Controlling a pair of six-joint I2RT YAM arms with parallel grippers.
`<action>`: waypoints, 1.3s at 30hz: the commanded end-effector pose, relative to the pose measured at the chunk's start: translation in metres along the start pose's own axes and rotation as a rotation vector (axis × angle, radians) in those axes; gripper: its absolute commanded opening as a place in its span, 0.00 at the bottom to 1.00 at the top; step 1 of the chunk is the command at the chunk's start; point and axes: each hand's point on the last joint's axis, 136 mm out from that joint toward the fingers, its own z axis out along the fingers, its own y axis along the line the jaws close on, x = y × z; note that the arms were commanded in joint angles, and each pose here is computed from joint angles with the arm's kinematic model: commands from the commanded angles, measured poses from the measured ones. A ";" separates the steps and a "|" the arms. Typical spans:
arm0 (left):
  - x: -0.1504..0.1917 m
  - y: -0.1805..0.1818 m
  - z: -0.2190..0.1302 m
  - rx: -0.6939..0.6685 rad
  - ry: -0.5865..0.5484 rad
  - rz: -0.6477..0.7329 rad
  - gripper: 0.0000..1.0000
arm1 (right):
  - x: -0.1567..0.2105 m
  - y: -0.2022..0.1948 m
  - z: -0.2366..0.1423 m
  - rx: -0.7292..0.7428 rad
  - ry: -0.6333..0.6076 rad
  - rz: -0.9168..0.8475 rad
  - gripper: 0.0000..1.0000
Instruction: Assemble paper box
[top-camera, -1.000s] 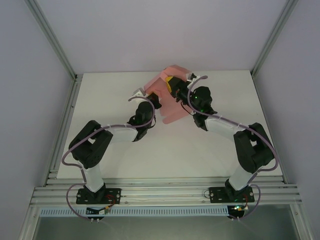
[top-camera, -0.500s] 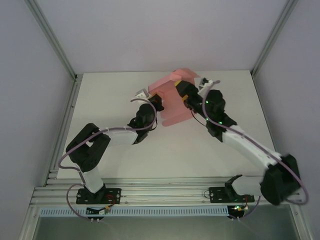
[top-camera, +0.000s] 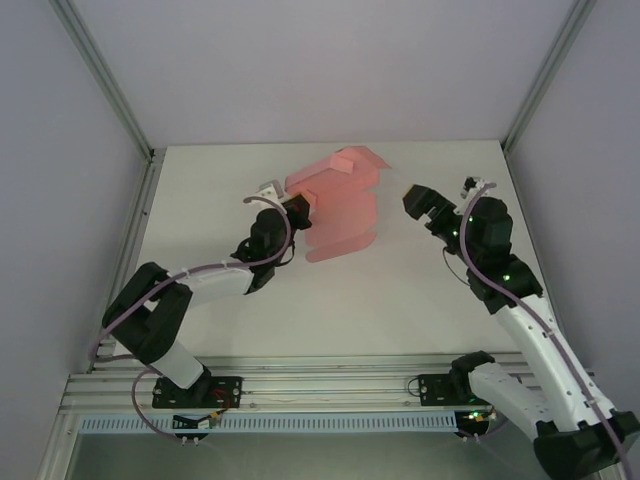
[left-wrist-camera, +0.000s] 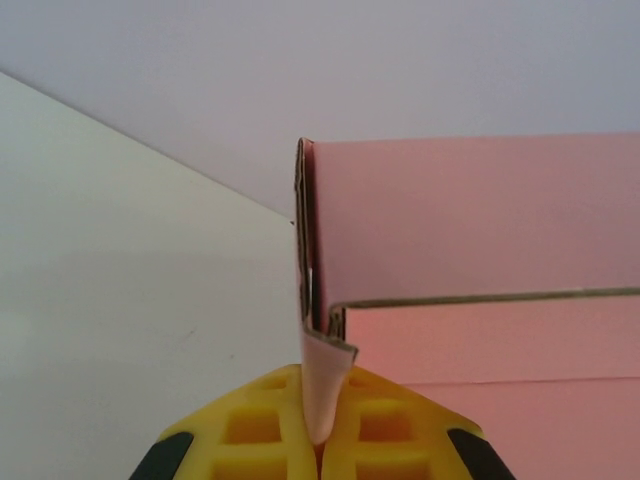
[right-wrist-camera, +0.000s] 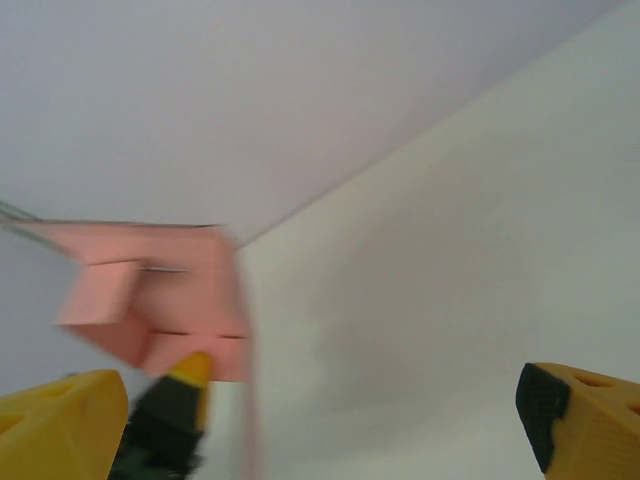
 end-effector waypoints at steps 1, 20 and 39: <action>0.000 -0.014 -0.008 0.090 0.051 -0.052 0.00 | 0.027 -0.006 0.019 -0.148 0.155 0.066 1.00; 0.001 -0.020 -0.007 0.121 0.056 -0.066 0.00 | 0.042 0.072 0.098 -0.580 0.342 0.083 1.00; -0.001 -0.012 -0.016 0.077 0.072 0.060 0.00 | 0.064 0.037 0.081 -0.237 0.343 -0.252 1.00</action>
